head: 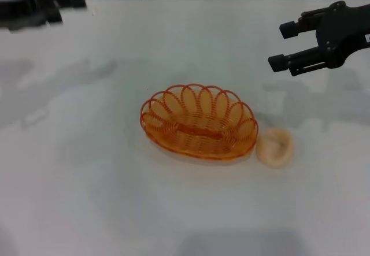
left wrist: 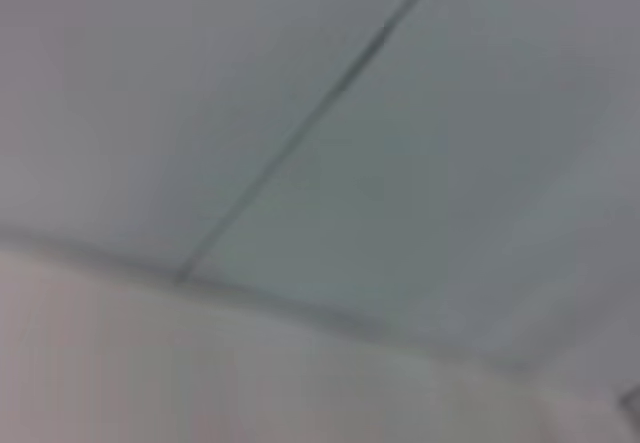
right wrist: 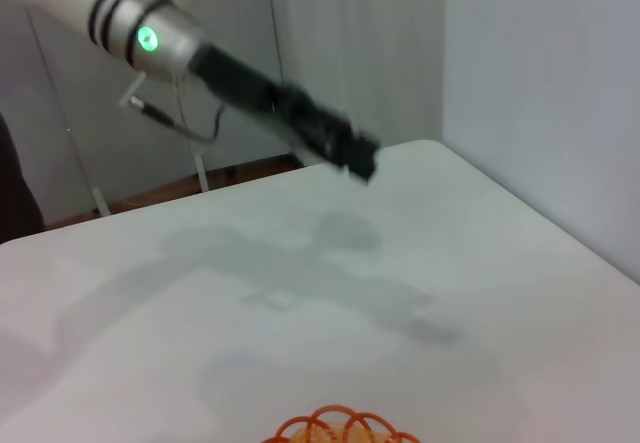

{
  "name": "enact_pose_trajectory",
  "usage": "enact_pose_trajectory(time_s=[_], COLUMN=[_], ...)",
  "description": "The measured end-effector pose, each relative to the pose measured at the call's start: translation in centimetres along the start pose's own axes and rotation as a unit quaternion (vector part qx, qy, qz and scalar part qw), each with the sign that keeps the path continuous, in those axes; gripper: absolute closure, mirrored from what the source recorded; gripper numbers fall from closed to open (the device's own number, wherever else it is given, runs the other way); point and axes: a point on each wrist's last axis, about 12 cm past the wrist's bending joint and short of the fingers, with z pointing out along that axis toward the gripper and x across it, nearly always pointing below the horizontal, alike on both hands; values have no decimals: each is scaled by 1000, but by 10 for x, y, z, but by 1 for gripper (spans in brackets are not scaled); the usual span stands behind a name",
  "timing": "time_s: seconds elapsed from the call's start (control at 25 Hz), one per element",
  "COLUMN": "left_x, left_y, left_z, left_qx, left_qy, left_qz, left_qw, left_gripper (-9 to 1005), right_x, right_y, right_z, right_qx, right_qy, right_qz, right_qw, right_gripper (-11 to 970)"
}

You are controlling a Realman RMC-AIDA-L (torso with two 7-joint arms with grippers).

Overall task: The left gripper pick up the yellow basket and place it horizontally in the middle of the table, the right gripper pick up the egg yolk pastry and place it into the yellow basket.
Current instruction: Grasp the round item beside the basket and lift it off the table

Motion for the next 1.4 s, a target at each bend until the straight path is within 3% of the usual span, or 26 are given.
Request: enact_pose_trajectory(time_s=[0.16,0.32,0.52,0.68,0.88,1.12,1.4], left_x=[-15,-24,-27,-23,-12,-7,-1], left_y=[-1,-10,-29,-37,-49,-57,-58], left_z=[-18,-20,-10,-1,9,14,16], left_qx=[34,55,101,99,112,130,141], left_qy=[-57,-54,26,107,210,247,250], left_qz=[43,94,186,232,284,308,312], left_qw=[997,993,977,962,929,910,906], left_gripper=[107,109,109,109,109,109,109], right_x=[2,2,1,1,3,7,12], right_y=[-1,-3,-5,-7,-10,-8,-2], right_z=[-2,-1,1,1,1,5,16], right_qx=[3,8,15,21,34,36,31], right_qy=[10,27,45,72,101,140,186], right_qz=[15,25,39,56,79,104,114], right_qw=[1000,999,998,996,991,984,976], right_gripper=[190,190,190,190,191,191,190])
